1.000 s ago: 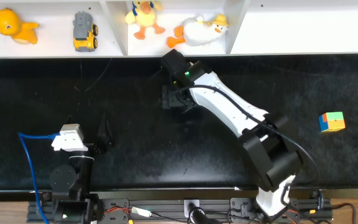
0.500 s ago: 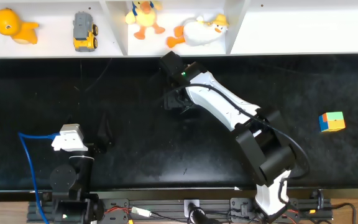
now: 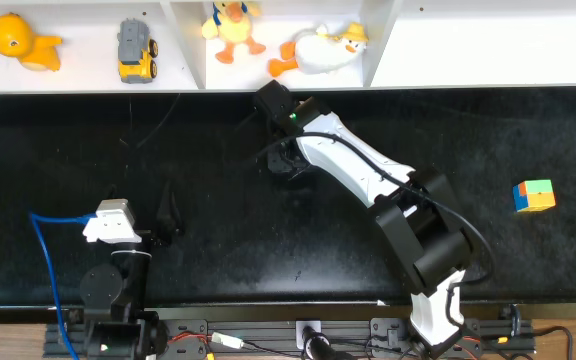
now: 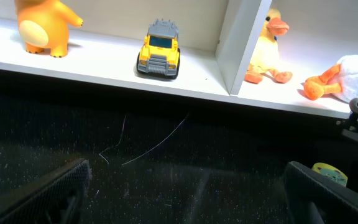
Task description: Store Toys
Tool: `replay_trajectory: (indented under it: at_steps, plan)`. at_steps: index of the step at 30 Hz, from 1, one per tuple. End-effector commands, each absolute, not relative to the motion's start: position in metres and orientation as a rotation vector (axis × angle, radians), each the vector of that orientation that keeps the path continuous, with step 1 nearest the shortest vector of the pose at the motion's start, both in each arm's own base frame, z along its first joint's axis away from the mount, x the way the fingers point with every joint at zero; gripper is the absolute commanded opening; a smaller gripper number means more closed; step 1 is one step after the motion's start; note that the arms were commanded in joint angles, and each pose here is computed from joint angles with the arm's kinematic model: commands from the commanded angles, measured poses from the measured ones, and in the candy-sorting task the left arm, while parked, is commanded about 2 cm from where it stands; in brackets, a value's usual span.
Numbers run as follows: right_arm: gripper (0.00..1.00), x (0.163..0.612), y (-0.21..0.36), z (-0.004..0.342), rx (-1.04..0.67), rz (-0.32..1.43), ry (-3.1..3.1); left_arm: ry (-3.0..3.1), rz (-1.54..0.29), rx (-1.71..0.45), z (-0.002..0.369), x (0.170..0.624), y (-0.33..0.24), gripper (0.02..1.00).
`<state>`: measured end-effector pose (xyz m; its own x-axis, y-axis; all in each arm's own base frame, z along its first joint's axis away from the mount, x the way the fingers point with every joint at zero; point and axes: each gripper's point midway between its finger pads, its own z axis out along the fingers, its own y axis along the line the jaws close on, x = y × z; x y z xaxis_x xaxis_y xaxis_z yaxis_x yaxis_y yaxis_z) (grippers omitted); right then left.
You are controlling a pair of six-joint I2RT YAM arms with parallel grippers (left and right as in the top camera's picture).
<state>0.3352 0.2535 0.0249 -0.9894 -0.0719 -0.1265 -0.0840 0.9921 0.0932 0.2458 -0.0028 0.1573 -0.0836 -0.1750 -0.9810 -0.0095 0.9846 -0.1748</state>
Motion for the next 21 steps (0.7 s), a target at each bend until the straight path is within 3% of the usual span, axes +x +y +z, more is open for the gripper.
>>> replay_trajectory:
  at_steps: [1,13,21]
  plan:
    - [0.345,0.327,0.255,0.003,-0.134,0.131,3.070,1.643,-0.147,-0.149,0.157,0.246,-0.003,0.998]
    - [0.047,0.319,0.251,0.003,-0.101,0.115,3.109,1.643,-0.147,-0.149,0.157,0.246,-0.003,0.998]
    - [0.045,0.314,0.251,0.034,-0.080,0.177,3.144,1.643,-0.147,-0.149,0.157,0.246,-0.003,0.996]
